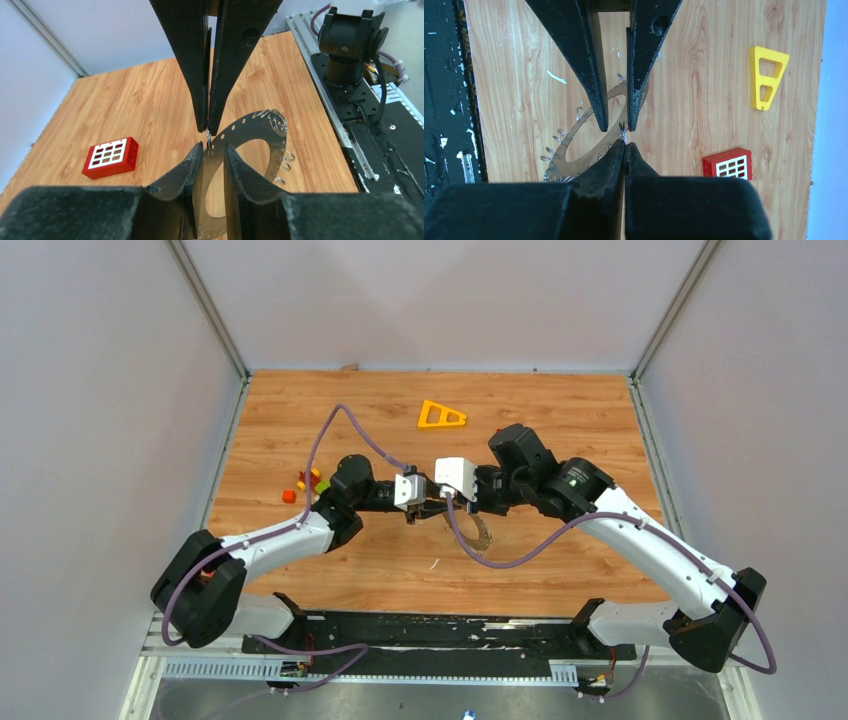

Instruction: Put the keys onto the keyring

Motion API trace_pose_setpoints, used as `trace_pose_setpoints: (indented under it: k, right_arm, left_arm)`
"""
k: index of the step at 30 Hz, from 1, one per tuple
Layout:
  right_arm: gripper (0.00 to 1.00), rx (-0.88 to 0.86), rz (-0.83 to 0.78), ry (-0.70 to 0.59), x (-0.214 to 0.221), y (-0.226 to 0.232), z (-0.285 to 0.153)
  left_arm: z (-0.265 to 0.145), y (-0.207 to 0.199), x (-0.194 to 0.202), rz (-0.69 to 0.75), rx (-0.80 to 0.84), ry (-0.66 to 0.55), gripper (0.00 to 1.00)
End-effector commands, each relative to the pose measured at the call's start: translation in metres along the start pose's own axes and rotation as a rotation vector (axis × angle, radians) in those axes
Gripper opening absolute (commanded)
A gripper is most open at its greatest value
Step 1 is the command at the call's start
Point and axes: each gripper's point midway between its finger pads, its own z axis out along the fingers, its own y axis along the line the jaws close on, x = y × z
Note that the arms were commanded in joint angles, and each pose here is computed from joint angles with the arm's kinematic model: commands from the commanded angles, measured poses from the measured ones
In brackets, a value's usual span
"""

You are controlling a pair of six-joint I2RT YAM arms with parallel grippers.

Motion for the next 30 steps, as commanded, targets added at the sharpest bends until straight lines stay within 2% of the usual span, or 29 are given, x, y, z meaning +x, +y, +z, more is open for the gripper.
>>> trace_pose_setpoints:
  k: [1, 9, 13, 16, 21, 25, 30]
  right_arm:
    - [0.00, 0.049, -0.011, -0.066, -0.017, -0.009, -0.005]
    - [0.00, 0.047, -0.009, -0.066, -0.016, -0.008, -0.004]
    - [0.00, 0.043, -0.008, -0.064, -0.016, -0.008, -0.003]
    - [0.00, 0.045, -0.008, -0.062, -0.015, -0.008, -0.003]
    - [0.00, 0.077, 0.011, -0.062, -0.012, -0.013, -0.007]
    - [0.16, 0.089, 0.064, -0.112, -0.010, -0.015, -0.012]
    - [0.36, 0.054, 0.122, -0.260, -0.013, -0.008, -0.019]
  left_arm:
    - [0.005, 0.002, -0.015, 0.010, -0.003, -0.065, 0.28]
    - [0.009, 0.000, -0.014, -0.006, 0.001, -0.075, 0.19]
    - [0.010, 0.000, -0.014, -0.011, -0.002, -0.075, 0.10]
    - [0.009, 0.000, -0.015, -0.012, -0.005, -0.075, 0.00]
    - [0.005, 0.003, -0.017, -0.004, -0.041, -0.071, 0.00]
    - [-0.001, 0.003, -0.028, -0.019, -0.081, -0.115, 0.00]
    - [-0.006, -0.003, -0.055, -0.072, -0.090, -0.262, 0.00]
